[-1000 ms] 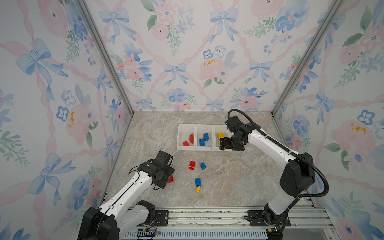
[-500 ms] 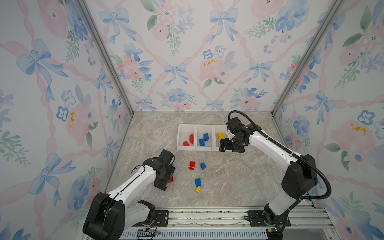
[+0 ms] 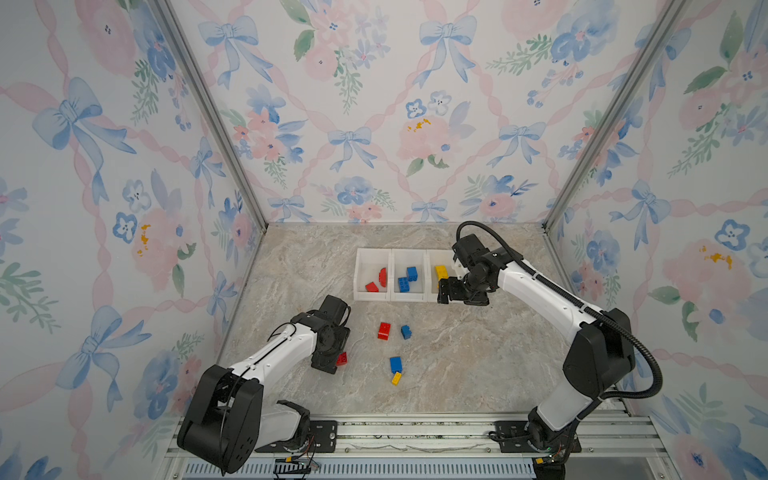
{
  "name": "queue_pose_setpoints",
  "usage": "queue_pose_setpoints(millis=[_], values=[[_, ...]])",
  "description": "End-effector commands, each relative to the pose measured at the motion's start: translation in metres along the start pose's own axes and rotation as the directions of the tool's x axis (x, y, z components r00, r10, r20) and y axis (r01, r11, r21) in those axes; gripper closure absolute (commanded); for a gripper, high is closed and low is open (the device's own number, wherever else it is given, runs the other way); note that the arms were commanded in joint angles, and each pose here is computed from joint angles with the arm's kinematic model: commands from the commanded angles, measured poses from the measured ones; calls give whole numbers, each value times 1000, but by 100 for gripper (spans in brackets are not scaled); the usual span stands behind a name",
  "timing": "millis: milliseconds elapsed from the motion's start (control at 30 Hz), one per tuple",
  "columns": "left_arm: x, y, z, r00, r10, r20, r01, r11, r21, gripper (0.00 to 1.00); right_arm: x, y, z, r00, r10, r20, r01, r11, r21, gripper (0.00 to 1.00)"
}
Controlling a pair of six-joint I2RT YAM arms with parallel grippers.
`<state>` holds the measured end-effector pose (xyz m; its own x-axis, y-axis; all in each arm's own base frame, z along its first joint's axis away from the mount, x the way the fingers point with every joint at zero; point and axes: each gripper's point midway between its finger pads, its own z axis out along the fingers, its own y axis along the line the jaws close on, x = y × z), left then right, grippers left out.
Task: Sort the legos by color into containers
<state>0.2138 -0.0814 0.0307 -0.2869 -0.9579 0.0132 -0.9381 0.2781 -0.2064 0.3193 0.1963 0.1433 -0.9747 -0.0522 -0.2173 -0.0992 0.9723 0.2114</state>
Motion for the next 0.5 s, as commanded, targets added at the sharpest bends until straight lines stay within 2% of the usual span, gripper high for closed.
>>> queue_pose_setpoints(millis=[0, 467], values=[[-4, 2, 4, 1000, -6, 16, 7, 1000, -17, 18, 7, -1, -1, 1000, 23, -22, -23, 1000, -12, 7], [-5, 10, 13, 1000, 9, 19, -9, 999, -51, 27, 18, 1, 8, 997, 64, -50, -67, 996, -54, 4]])
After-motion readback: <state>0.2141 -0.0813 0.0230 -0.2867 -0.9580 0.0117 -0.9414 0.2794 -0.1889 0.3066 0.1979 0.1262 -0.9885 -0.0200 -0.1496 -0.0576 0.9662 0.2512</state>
